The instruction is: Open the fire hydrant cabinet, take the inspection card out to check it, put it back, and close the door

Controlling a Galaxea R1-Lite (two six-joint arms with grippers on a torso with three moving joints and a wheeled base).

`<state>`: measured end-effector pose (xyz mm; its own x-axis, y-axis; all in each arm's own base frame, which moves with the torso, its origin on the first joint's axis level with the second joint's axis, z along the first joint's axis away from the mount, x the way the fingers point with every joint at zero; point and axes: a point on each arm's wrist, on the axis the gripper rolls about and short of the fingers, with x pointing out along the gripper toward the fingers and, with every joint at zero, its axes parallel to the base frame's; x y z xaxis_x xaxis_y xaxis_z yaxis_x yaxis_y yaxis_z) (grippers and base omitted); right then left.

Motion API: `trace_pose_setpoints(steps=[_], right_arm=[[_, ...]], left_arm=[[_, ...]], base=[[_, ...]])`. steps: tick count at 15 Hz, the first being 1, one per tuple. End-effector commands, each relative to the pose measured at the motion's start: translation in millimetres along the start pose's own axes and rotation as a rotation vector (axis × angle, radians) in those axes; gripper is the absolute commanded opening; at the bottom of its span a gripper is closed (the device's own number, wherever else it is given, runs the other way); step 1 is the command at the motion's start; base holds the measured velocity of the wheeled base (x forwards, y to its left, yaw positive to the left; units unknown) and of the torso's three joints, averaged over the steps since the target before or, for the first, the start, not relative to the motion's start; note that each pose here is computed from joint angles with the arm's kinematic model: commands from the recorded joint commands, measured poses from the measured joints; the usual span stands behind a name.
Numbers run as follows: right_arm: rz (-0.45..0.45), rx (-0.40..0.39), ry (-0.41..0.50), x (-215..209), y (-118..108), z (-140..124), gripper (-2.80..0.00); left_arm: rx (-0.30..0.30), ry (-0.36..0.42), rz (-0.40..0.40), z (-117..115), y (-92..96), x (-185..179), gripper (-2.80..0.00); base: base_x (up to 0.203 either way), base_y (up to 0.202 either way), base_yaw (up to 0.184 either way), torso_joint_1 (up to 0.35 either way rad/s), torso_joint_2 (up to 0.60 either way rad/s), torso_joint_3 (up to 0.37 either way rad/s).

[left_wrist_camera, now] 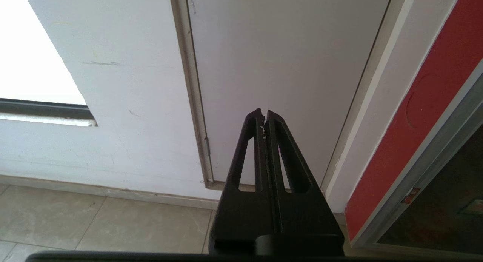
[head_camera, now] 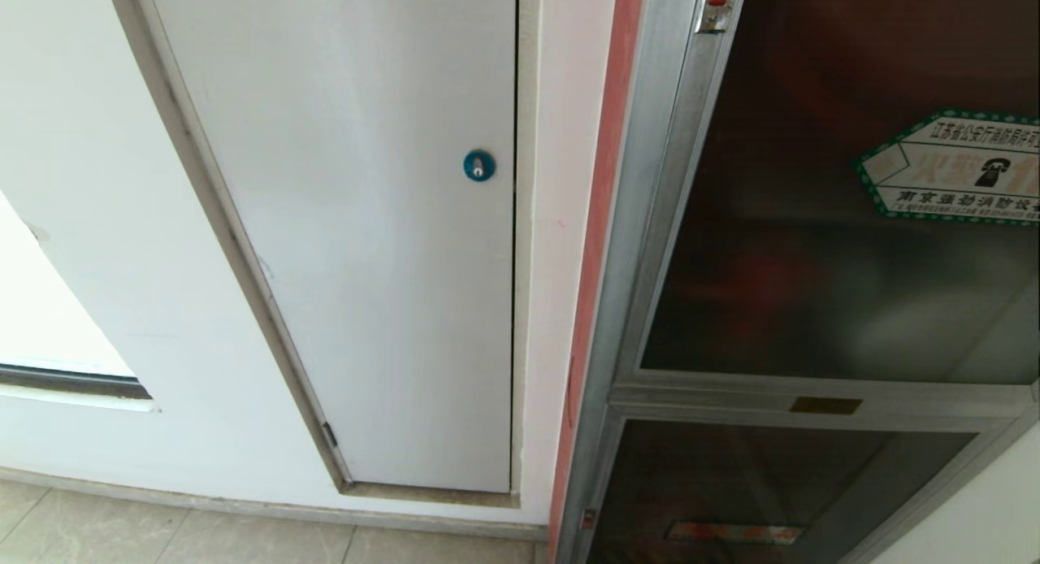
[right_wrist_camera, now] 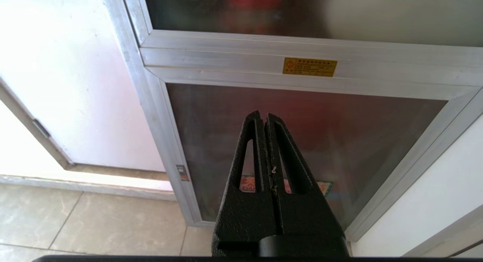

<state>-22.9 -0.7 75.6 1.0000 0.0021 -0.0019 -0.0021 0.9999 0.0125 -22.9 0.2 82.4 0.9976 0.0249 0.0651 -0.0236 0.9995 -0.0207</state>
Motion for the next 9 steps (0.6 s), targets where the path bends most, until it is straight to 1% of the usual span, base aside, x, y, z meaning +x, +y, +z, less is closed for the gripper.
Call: trace_pose_setpoints(steps=[1, 2, 3, 9], right_arm=[[-0.003, 0.010, 0.001, 0.1, -0.1, 0.0, -2.80], [-0.009, 0.044, 0.001, 0.1, -0.2, 0.0, -2.80], [-0.012, 0.049, -0.001, 0.0, -0.3, 0.4, -2.80], [-0.013, 0.049, 0.001, 0.1, -0.3, 0.0, -2.80]], left_arm=[[-0.002, 0.019, 0.002, -5.6, 0.1, 1.2, -2.80], [0.000, 0.019, 0.002, -5.6, 0.1, 1.2, -2.80], [0.000, 0.019, 0.002, -5.6, 0.1, 1.2, -2.80], [0.000, 0.020, 0.002, -5.5, 0.1, 1.3, -2.80]], base=[[0.000, 0.000, 0.000, 0.000, 0.00, 0.000], [0.000, 0.000, 0.000, 0.000, 0.00, 0.000], [0.000, 0.000, 0.000, 0.000, 0.00, 0.000], [0.000, 0.000, 0.000, 0.000, 0.00, 0.000]])
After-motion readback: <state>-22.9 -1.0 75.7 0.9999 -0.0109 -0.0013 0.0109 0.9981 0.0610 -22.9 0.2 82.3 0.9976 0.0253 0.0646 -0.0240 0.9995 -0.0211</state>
